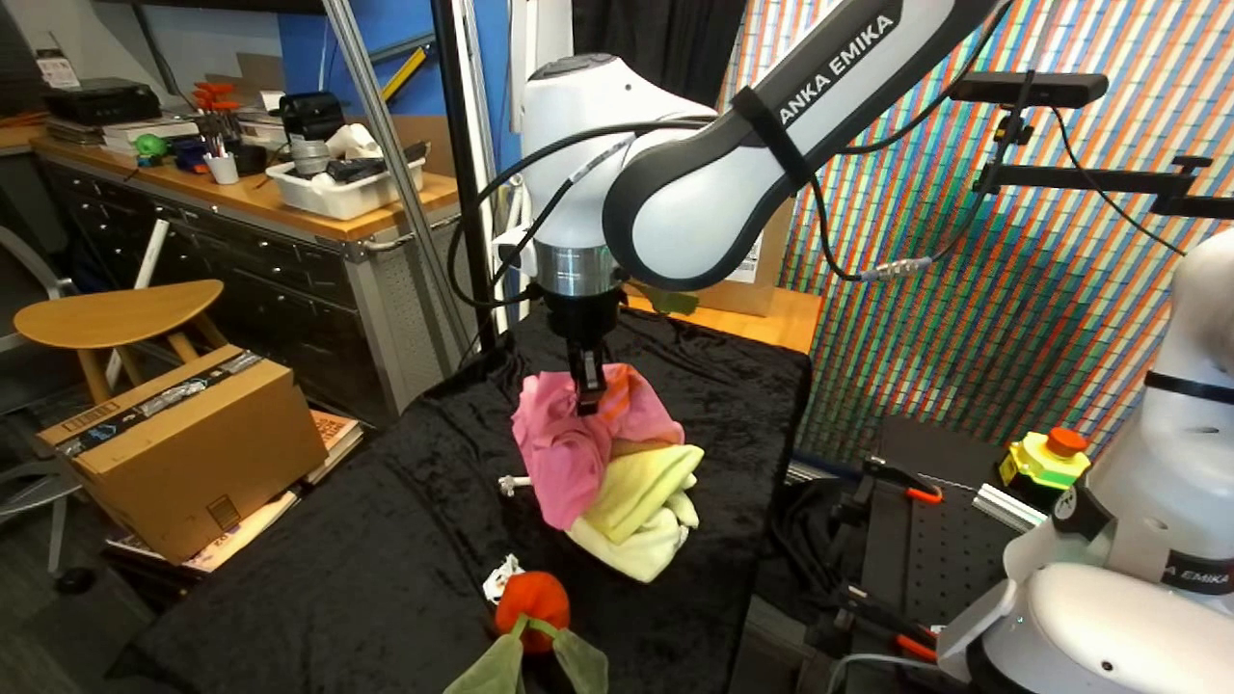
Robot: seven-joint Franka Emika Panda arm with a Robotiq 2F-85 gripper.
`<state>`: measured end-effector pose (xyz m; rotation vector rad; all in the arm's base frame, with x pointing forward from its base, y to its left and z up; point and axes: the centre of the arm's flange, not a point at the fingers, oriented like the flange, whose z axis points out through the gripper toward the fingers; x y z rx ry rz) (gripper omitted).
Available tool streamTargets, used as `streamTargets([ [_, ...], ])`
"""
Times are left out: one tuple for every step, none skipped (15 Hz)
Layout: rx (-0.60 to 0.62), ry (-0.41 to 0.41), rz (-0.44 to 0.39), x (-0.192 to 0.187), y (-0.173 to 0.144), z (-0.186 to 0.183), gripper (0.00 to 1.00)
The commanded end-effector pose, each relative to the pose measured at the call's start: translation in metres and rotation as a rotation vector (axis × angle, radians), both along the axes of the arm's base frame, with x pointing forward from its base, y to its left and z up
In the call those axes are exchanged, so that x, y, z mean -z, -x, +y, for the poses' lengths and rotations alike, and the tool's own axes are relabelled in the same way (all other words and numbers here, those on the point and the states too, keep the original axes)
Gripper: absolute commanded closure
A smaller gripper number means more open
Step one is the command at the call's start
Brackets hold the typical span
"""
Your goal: Pick up the clothes, rope and plush toy on the table and put them in the one place
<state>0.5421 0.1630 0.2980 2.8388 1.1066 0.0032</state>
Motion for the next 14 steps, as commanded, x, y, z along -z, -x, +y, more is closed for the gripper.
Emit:
streamTargets([
  [0.012, 0.005, 0.006, 0.014, -0.007, 0.009, 0.67],
  [0.013, 0.010, 0.015, 0.017, -0.007, 0.009, 0.67],
  [0.017, 0.011, 0.020, 0.021, -0.007, 0.009, 0.60],
  [0.018, 0.014, 0.023, 0.023, -0.007, 0.010, 0.53],
  [0.018, 0.017, 0.024, 0.024, -0.008, 0.010, 0.45],
  [0.019, 0.019, 0.022, 0.024, -0.008, 0.011, 0.37],
  [0.019, 0.026, 0.021, 0.024, -0.009, 0.013, 0.30],
  [0.016, 0.030, 0.016, 0.023, -0.010, 0.016, 0.22],
  [0.012, 0.039, 0.007, 0.019, -0.010, 0.020, 0.15],
  [0.006, 0.050, -0.008, 0.016, -0.011, 0.026, 0.08],
  [-0.003, 0.066, -0.021, 0.012, -0.011, 0.033, 0.01],
  [-0.017, 0.077, -0.034, 0.006, -0.010, 0.041, 0.00],
  [-0.034, 0.086, -0.046, 0.003, -0.008, 0.050, 0.00],
  [-0.049, 0.094, -0.064, 0.001, -0.006, 0.062, 0.00],
])
